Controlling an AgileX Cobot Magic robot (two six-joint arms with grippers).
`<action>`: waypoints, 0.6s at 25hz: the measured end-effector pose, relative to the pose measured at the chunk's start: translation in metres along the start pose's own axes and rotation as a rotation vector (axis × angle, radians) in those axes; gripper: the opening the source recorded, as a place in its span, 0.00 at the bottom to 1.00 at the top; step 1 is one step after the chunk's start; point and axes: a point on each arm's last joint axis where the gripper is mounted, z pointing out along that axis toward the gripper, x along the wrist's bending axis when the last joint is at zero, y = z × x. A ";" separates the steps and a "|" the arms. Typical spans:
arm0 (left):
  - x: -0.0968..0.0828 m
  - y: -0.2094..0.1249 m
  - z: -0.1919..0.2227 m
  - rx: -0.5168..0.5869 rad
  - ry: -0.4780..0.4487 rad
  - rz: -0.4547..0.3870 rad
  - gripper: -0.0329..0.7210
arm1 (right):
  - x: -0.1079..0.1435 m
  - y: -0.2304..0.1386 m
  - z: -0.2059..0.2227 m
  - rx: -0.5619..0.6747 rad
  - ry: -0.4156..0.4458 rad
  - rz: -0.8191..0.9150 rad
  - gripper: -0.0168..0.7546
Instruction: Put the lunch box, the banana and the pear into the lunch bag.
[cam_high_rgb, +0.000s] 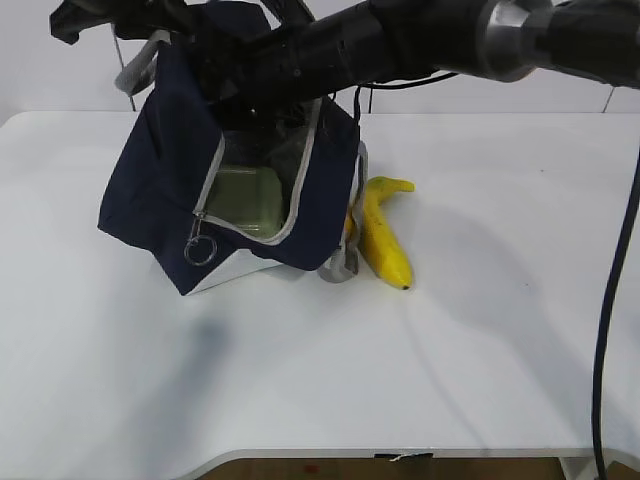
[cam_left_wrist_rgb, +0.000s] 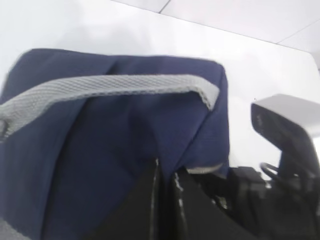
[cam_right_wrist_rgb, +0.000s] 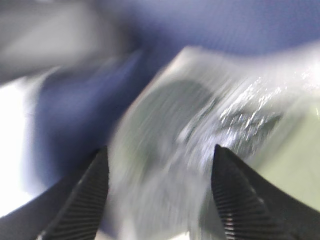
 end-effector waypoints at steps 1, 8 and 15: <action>0.003 0.002 -0.001 -0.005 0.008 0.000 0.04 | 0.002 0.001 -0.001 0.007 0.003 -0.012 0.69; 0.028 0.015 -0.009 -0.039 0.084 0.002 0.04 | 0.018 0.013 -0.021 0.125 0.012 -0.140 0.69; 0.047 0.020 -0.015 -0.039 0.179 0.058 0.04 | 0.025 0.040 -0.069 0.226 -0.241 -0.237 0.68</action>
